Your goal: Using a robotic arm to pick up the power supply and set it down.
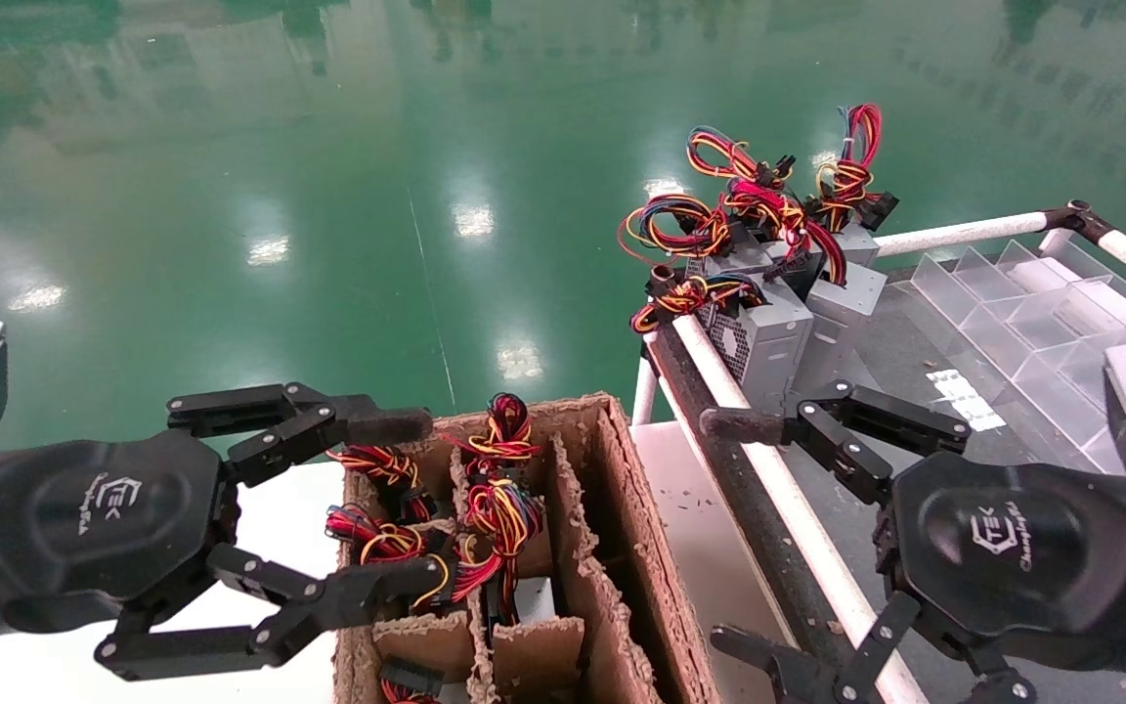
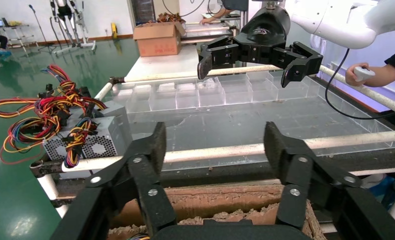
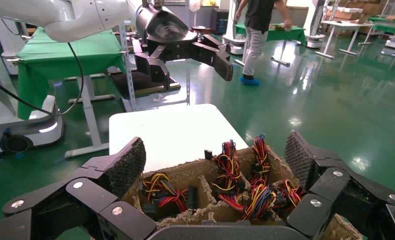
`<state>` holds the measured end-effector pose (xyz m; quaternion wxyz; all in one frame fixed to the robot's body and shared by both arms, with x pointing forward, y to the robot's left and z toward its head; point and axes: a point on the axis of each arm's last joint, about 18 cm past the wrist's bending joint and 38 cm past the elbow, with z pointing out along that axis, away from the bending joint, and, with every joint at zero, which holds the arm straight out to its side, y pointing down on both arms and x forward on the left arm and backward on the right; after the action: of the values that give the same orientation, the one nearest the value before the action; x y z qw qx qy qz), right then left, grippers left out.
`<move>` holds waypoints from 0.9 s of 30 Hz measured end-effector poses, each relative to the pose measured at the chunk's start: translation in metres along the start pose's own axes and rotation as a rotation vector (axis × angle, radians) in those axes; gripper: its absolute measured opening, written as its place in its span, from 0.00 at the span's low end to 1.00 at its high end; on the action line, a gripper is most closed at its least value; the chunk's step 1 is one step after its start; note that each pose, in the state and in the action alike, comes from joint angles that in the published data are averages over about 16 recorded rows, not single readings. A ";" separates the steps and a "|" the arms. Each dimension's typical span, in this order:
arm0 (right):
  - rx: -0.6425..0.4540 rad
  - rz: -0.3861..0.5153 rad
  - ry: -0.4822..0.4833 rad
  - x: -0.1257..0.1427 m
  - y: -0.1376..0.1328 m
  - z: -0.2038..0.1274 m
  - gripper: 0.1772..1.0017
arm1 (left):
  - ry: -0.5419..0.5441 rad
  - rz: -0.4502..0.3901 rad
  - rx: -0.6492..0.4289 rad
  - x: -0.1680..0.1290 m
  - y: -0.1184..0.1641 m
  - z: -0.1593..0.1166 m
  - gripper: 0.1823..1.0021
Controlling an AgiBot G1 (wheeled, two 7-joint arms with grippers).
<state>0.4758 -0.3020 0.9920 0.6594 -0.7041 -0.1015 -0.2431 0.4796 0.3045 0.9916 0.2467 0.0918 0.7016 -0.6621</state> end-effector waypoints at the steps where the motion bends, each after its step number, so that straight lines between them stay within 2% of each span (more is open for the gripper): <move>1: 0.000 0.000 0.000 0.000 0.000 0.000 1.00 | 0.000 0.000 0.000 0.000 0.000 0.000 0.66; 8: 0.000 0.000 0.000 0.000 0.000 0.000 1.00 | 0.000 0.000 0.000 0.000 0.000 0.000 0.54; 17: 0.000 0.000 0.000 0.000 0.000 0.000 1.00 | 0.000 0.000 0.000 0.000 0.000 0.000 0.28; 27: 0.000 0.000 0.000 0.000 0.000 0.000 1.00 | 0.000 0.000 0.000 0.000 0.000 0.000 0.08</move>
<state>0.4758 -0.3019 0.9920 0.6594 -0.7041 -0.1015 -0.2431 0.4796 0.3045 0.9916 0.2467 0.0918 0.7016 -0.6621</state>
